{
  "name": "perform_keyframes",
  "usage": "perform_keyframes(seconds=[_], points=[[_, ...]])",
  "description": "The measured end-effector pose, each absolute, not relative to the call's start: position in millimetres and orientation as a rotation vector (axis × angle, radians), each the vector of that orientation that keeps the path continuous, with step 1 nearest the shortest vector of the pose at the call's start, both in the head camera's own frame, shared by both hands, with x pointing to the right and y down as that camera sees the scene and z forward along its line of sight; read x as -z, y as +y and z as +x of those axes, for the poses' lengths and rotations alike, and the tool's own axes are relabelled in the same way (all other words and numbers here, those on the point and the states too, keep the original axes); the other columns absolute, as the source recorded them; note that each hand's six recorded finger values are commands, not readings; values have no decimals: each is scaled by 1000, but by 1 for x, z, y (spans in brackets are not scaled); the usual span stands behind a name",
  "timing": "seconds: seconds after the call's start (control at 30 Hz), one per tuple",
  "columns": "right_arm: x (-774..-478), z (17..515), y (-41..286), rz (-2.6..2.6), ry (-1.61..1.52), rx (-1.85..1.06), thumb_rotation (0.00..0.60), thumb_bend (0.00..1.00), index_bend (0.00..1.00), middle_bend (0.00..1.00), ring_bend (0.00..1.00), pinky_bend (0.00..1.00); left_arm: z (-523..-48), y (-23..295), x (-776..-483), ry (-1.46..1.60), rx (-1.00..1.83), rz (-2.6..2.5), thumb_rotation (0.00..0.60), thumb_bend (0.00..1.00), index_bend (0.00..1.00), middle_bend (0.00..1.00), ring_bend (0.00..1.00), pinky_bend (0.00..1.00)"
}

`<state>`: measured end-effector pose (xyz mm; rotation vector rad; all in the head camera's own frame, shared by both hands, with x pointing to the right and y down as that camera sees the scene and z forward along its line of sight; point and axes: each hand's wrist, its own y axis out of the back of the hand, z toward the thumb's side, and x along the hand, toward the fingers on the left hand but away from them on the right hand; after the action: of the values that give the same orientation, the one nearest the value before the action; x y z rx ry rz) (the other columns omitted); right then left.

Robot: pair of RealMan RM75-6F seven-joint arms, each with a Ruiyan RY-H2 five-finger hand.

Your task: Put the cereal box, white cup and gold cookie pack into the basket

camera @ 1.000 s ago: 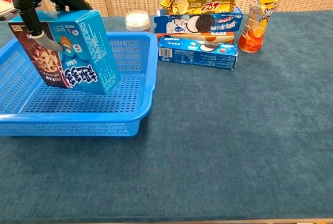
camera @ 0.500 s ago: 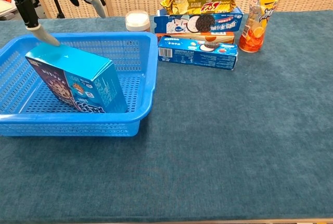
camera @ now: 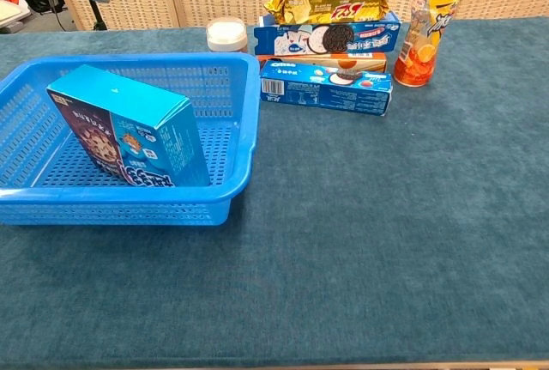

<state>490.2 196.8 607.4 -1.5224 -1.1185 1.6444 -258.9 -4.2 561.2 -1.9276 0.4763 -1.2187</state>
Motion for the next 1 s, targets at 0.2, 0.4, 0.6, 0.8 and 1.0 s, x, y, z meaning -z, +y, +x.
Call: perform_keyframes(seconds=[0.2,0.4,0.6,0.8,1.0], points=[[-609,491,197,-1532,-1114,-1648,600,156,0,0,0,45,-268,-34,-576,536,1292,-1857,600,212,3,0,0,96],[-611,495,197,-1531,-1119,-1666,600,156,0,0,0,45,-264,-63,-593,555,1351,-1798,600,212,3,0,0,96],[-615,497,198,-1539,-1114,-1683,600,156,0,0,0,45,-254,-86,-616,535,1412,-1771,600,211,3,0,0,96],[-618,502,198,-1540,-1124,-1701,600,156,0,0,0,45,-241,-100,-644,520,1462,-1766,600,211,3,0,0,96],[-623,504,198,-1552,-1129,-1718,600,156,0,0,0,45,-229,-110,-669,517,1507,-1769,600,210,3,0,0,96]])
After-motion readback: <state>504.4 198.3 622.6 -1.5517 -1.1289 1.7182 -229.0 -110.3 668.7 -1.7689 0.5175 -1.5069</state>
